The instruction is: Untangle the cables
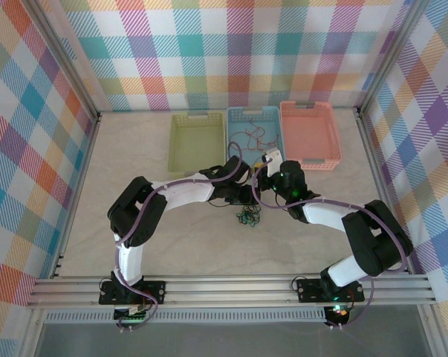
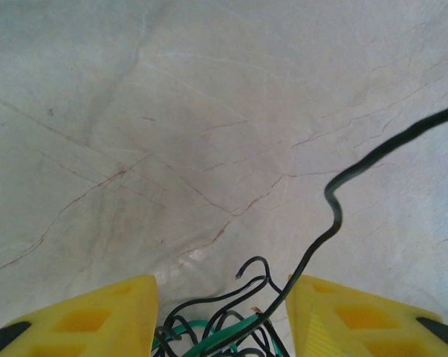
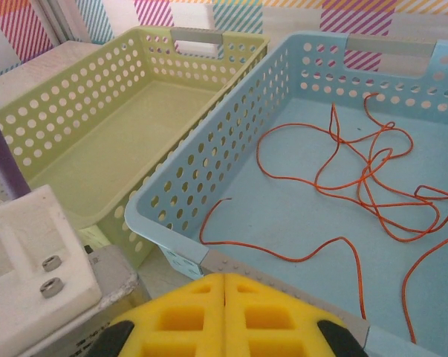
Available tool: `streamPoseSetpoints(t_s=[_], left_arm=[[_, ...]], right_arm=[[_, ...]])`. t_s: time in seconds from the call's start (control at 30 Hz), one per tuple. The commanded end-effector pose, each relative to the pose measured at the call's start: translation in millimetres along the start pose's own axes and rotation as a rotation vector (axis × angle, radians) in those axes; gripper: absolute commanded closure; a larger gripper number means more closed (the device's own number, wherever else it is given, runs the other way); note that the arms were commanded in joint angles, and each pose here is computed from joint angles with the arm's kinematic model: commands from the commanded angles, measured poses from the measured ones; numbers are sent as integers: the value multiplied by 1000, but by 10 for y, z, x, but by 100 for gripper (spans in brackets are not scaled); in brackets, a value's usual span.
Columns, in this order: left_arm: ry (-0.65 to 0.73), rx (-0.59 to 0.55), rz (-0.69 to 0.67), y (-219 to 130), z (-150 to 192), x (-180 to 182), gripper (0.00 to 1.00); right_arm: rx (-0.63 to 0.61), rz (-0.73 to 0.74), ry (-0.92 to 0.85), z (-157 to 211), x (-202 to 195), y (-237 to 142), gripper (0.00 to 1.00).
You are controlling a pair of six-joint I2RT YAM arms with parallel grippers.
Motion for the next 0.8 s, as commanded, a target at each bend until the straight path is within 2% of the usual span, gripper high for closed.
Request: streamPoseSetpoints(t_s=[0.0,0.3,0.53,0.77], left_arm=[[4,61,-34,68,63,-50,51],[0,103,-80,85,77,-16,59],[0,128,-115,72,128,33,68],[4,175,-145,55,235,101,70]], right_arm=[[-42,6,25,-59,-27,-13,100],[-57,41,46,-60,-73,-47,100],[-64,56,56,-59,-95,-64,100],[-77,92,77,-56,-149,-96,100]])
Point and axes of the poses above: each hand's point on the last joint's axis, 136 mm out from that joint toward the fingers, its own y axis out along the fingers, its own x axis along the line the jaws close on, z = x × y, the point moved 10 cm from there along -y, back along the fingers, and after that the axes turned 1 degree about y, right-handed, at the moved point
